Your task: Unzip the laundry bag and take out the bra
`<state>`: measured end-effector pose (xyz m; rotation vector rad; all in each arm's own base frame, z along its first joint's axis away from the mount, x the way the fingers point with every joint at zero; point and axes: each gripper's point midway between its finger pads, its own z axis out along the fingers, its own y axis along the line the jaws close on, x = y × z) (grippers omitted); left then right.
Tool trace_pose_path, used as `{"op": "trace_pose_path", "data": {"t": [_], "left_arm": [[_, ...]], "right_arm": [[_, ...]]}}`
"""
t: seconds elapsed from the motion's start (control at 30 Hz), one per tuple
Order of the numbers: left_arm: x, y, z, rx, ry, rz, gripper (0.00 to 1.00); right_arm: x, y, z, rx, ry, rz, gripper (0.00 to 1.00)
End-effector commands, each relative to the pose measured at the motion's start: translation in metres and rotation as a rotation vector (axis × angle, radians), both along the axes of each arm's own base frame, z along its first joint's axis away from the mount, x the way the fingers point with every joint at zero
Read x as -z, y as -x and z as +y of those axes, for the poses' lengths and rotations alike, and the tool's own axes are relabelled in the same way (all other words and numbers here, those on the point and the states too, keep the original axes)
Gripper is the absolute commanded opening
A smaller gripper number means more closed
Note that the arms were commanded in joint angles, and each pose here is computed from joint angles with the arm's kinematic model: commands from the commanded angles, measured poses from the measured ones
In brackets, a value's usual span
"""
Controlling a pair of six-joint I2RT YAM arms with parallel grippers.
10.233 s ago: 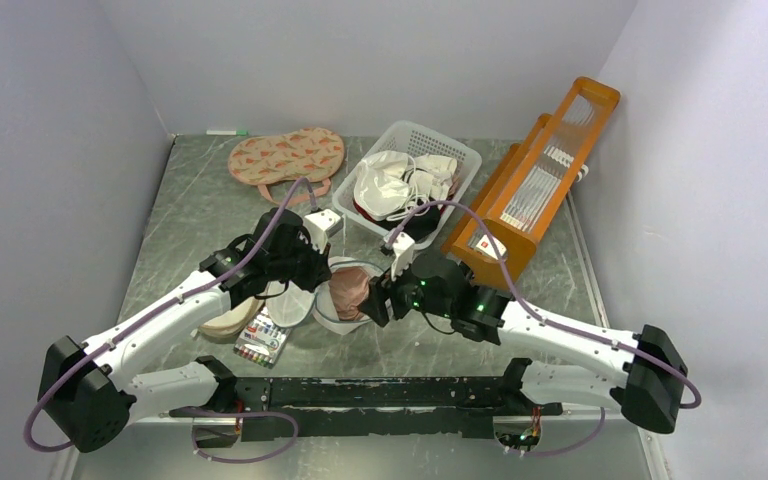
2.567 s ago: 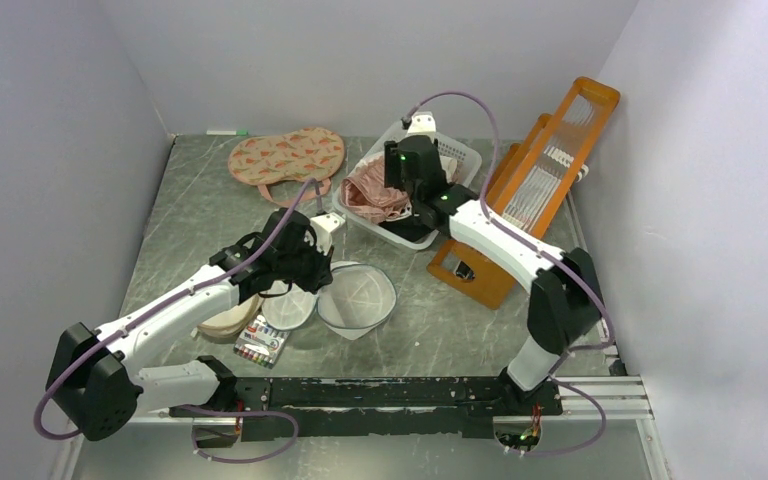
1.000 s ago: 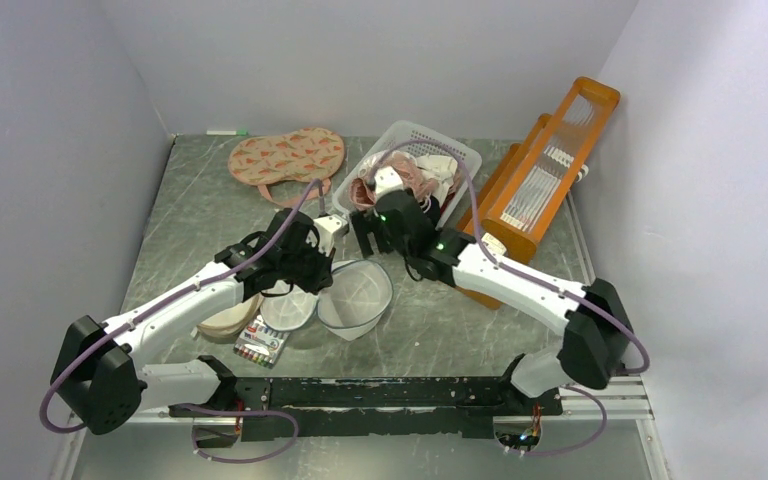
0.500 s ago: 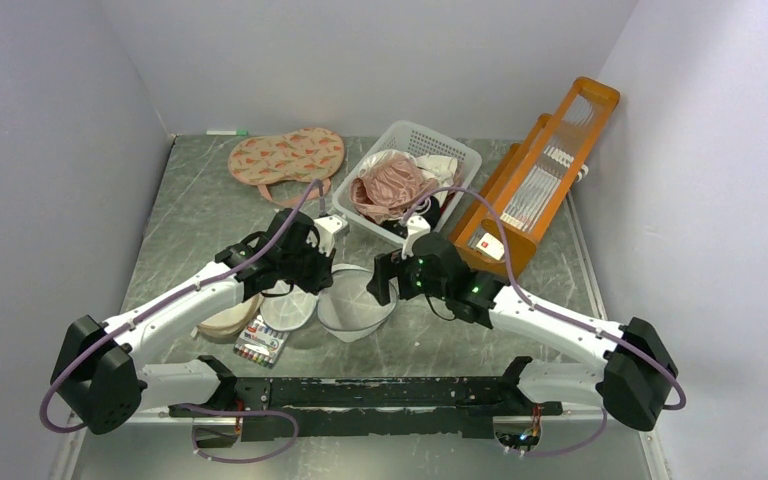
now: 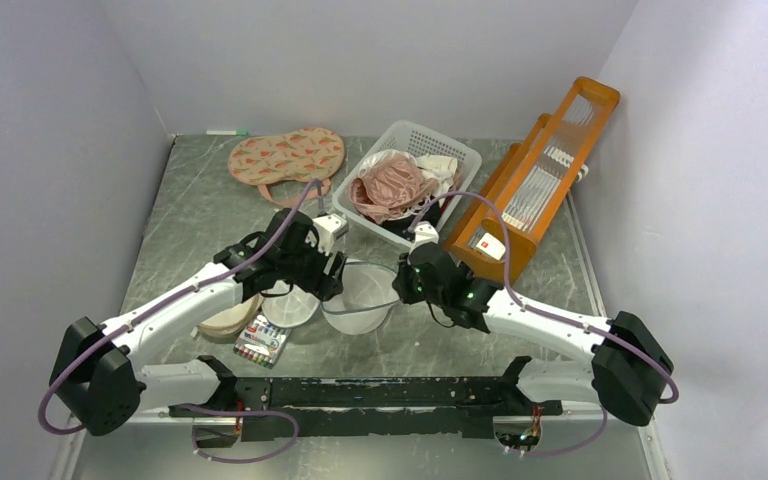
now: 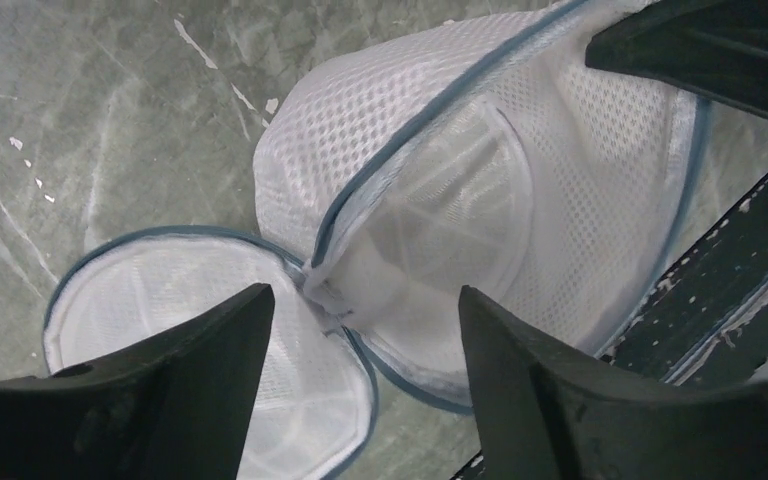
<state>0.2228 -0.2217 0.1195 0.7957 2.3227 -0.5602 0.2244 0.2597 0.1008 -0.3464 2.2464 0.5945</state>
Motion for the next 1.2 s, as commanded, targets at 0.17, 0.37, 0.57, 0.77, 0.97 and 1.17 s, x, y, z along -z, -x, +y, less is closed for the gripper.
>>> {"op": "trace_pose_path", "data": {"t": [0.17, 0.37, 0.57, 0.77, 0.97, 1.17], "left_arm": [[-0.042, -0.021, 0.014, -0.164, 0.040, -0.143, 0.90], [-0.046, -0.011, 0.031, -0.519, 0.239, -0.033, 0.97], [-0.018, 0.017, 0.082, -0.908, 0.329, 0.063, 0.89], [0.009, 0.040, 0.119, -1.098, 0.326, 0.095, 0.53], [0.039, 0.047, 0.122, -1.141, 0.191, 0.165, 0.44], [0.065, 0.041, 0.120, -1.121, 0.119, 0.164, 0.46]], "right_arm": [[0.004, -0.004, -0.037, 0.181, 0.001, -0.047, 0.04], [0.001, -0.005, -0.028, 0.153, -0.017, -0.045, 0.04], [-0.006, -0.006, -0.027, 0.138, -0.031, -0.070, 0.05], [-0.009, -0.006, -0.033, 0.154, -0.029, -0.091, 0.06], [-0.011, -0.005, -0.036, 0.155, -0.026, -0.096, 0.07], [-0.013, -0.004, -0.038, 0.162, -0.028, -0.098, 0.07]]}}
